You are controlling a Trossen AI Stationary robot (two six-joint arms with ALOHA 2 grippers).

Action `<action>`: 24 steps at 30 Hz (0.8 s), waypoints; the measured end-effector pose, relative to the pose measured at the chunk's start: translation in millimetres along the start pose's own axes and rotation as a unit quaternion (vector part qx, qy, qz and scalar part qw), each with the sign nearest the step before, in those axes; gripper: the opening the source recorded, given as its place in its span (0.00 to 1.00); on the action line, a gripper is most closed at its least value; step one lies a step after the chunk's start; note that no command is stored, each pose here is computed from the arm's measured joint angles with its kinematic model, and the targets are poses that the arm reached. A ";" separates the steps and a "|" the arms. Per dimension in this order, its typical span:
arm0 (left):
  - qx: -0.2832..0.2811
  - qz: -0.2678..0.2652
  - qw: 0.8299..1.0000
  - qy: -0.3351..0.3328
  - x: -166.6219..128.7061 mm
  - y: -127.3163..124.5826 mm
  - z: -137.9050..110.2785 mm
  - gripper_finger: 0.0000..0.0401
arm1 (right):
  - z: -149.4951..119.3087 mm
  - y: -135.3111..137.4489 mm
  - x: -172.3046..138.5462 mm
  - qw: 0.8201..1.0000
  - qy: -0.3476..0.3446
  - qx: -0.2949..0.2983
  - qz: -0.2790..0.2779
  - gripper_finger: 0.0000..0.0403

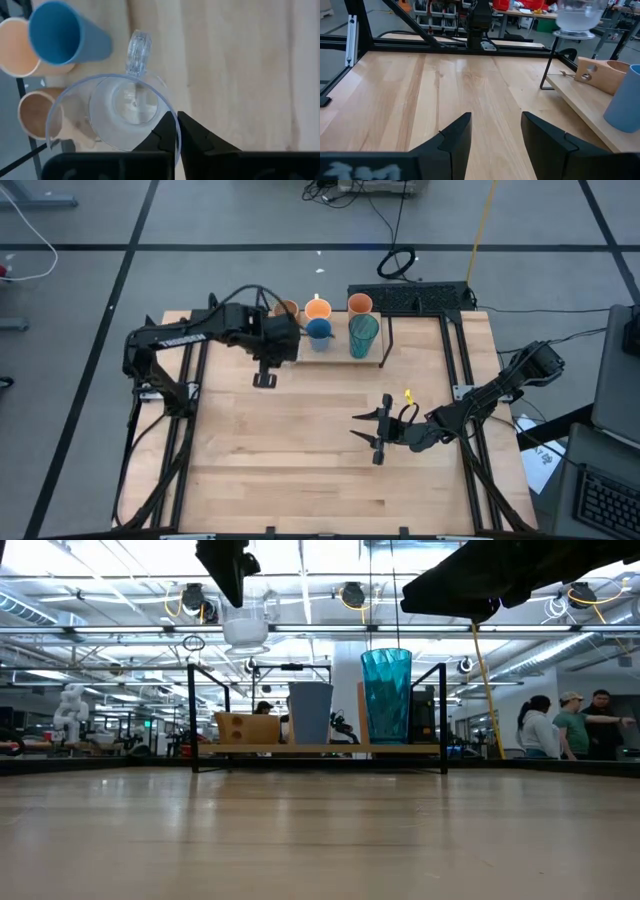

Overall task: Stack small to large cups/mugs on shelf
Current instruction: Put the transparent mug on the shelf

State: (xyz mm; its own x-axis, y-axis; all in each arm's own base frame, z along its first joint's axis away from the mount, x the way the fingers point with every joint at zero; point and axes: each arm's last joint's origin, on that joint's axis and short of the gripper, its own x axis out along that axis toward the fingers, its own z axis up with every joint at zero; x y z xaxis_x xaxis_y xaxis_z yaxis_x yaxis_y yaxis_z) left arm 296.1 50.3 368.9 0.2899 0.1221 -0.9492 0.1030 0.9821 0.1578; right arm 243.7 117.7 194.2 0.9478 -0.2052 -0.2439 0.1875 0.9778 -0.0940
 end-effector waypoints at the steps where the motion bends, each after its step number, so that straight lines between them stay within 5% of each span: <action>1: -0.005 0.003 1.000 0.000 0.4 5.3 -1.5 0.03 | 0.0 0.1 0.0 1.000 0.000 0.000 0.000 0.41; 14: -0.085 -0.012 0.996 -0.016 15.4 42.3 -13.2 0.01 | 2.1 0.2 0.0 1.000 -0.009 0.004 0.001 0.41; 24: -0.212 0.002 0.977 -0.020 41.2 60.8 -22.0 0.01 | 2.0 0.2 0.0 1.000 -0.009 0.004 0.001 0.41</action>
State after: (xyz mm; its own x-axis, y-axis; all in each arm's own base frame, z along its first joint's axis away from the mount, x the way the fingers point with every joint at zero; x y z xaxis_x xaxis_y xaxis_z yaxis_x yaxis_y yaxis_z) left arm 293.4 118.2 333.3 0.3264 0.1292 -0.9363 -0.3003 0.9535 0.0269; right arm 244.3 117.9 196.1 0.9525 -0.2030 -0.2272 0.1879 0.9784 -0.0865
